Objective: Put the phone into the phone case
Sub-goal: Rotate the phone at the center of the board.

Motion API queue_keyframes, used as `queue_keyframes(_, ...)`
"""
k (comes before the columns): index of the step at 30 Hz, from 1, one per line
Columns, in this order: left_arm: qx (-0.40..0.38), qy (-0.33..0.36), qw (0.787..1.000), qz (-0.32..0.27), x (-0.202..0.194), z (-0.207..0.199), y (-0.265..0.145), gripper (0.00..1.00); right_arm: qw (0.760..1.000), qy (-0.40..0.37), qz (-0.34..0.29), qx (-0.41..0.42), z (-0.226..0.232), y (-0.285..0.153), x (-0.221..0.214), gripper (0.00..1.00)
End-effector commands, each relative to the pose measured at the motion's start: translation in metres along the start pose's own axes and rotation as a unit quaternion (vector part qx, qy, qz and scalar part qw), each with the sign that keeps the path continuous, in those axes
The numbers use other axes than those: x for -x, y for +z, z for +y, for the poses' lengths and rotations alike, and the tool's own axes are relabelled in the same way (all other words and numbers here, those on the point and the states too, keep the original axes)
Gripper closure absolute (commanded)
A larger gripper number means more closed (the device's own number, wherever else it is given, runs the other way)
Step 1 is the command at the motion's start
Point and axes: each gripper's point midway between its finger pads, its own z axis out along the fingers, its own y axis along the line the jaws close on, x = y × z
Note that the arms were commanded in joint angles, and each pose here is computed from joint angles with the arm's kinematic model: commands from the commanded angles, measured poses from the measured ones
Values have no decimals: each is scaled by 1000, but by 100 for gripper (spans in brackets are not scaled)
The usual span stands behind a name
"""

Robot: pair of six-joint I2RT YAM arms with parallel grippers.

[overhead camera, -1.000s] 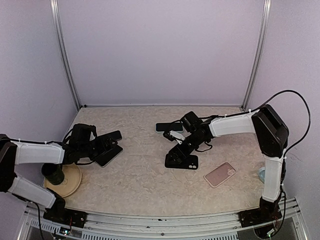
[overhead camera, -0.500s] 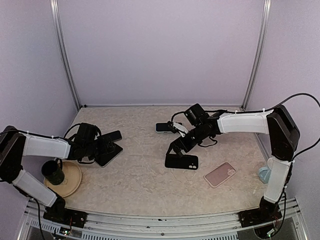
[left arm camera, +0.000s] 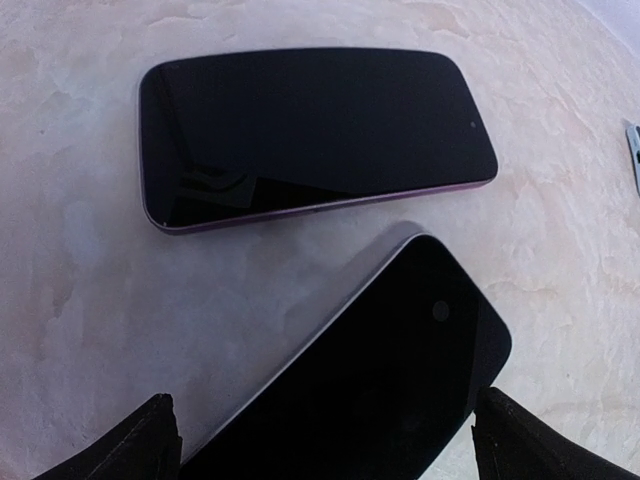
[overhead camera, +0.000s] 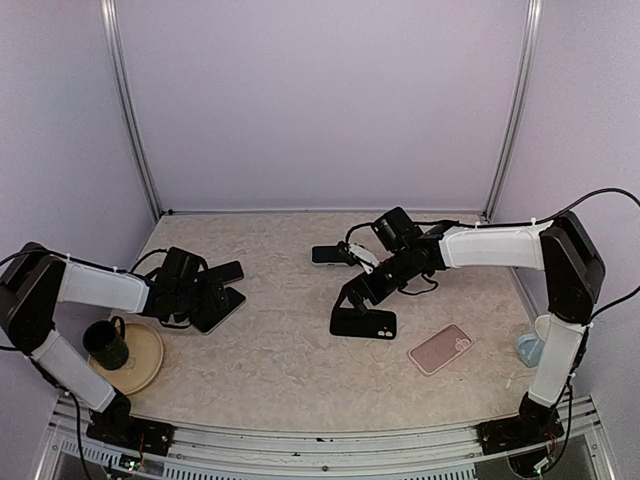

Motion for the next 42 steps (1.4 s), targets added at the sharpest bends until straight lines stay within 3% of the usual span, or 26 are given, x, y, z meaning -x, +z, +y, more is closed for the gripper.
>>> queue_keyframes(1, -12, 5, 1000, 26, -12, -5, 5, 1, 1000, -6, -20, 4, 11, -11, 7, 0)
queue_keyframes(12, -58, -6, 997, 56, -40, -24, -4, 1, 1000, -4, -22, -2, 9, -11, 5, 0)
queue_keyframes(30, -129, 30, 985, 108, -96, -99, -9, 1, 1000, -1, -24, -14, 5, -12, 6, 0)
queue_keyframes(42, -184, 50, 975, 113, -93, -146, -9, 1, 999, 7, -32, -44, -5, -19, 9, 0)
